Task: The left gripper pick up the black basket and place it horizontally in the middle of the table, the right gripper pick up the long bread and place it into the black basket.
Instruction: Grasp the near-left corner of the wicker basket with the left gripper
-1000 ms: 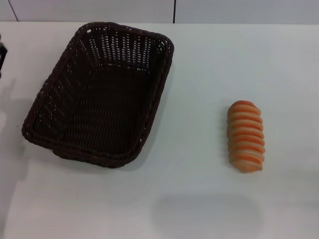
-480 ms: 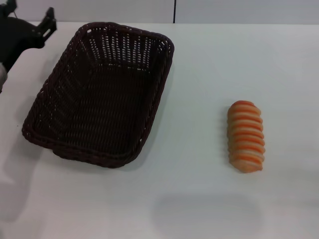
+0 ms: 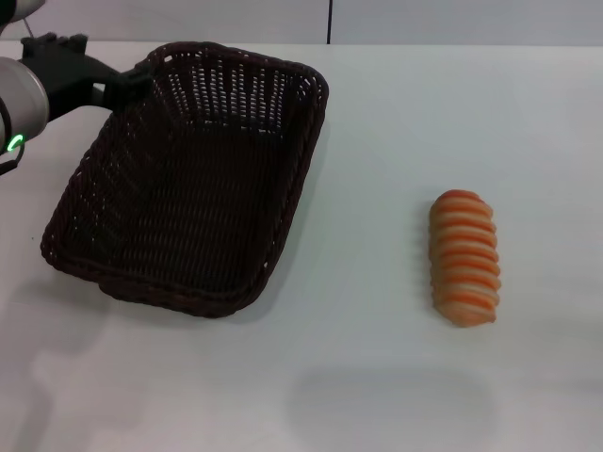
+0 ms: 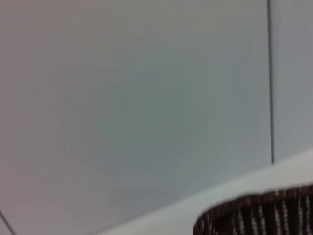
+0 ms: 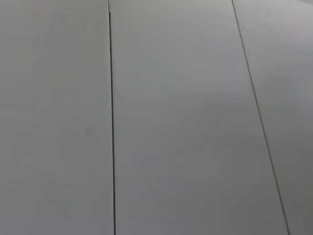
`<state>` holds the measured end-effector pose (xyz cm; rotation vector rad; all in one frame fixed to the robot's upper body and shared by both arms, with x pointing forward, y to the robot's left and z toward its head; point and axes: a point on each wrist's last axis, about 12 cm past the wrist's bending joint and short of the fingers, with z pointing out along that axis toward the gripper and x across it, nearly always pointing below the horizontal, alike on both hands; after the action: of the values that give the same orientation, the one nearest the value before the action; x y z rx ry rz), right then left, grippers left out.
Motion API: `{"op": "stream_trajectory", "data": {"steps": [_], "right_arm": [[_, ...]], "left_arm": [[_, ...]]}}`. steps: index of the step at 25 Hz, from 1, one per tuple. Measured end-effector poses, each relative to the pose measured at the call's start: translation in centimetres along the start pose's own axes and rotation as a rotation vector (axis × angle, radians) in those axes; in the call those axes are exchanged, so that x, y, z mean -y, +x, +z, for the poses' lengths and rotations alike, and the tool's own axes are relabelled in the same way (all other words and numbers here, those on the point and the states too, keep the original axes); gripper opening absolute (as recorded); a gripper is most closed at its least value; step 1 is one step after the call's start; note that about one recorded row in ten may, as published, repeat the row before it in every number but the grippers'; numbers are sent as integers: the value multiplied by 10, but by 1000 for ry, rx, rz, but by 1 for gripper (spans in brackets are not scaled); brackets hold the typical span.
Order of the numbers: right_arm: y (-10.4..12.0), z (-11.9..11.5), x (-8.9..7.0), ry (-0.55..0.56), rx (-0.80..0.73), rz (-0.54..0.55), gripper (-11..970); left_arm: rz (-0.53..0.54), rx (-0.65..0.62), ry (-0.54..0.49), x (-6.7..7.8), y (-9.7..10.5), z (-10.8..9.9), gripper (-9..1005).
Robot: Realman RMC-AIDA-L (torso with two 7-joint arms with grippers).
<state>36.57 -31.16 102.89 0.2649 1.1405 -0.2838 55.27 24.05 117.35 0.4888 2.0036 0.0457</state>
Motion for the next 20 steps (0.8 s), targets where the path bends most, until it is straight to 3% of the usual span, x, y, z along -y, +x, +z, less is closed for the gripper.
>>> {"op": "stream_trajectory", "data": {"steps": [6, 20], "right_arm": [[1, -1, 0, -8, -9, 0, 841], [1, -2, 0, -7, -11, -1, 841]], "left_arm": [[-26, -123, 3, -7, 6, 14, 737], [-36, -252, 8, -13, 25, 33, 673]]}}
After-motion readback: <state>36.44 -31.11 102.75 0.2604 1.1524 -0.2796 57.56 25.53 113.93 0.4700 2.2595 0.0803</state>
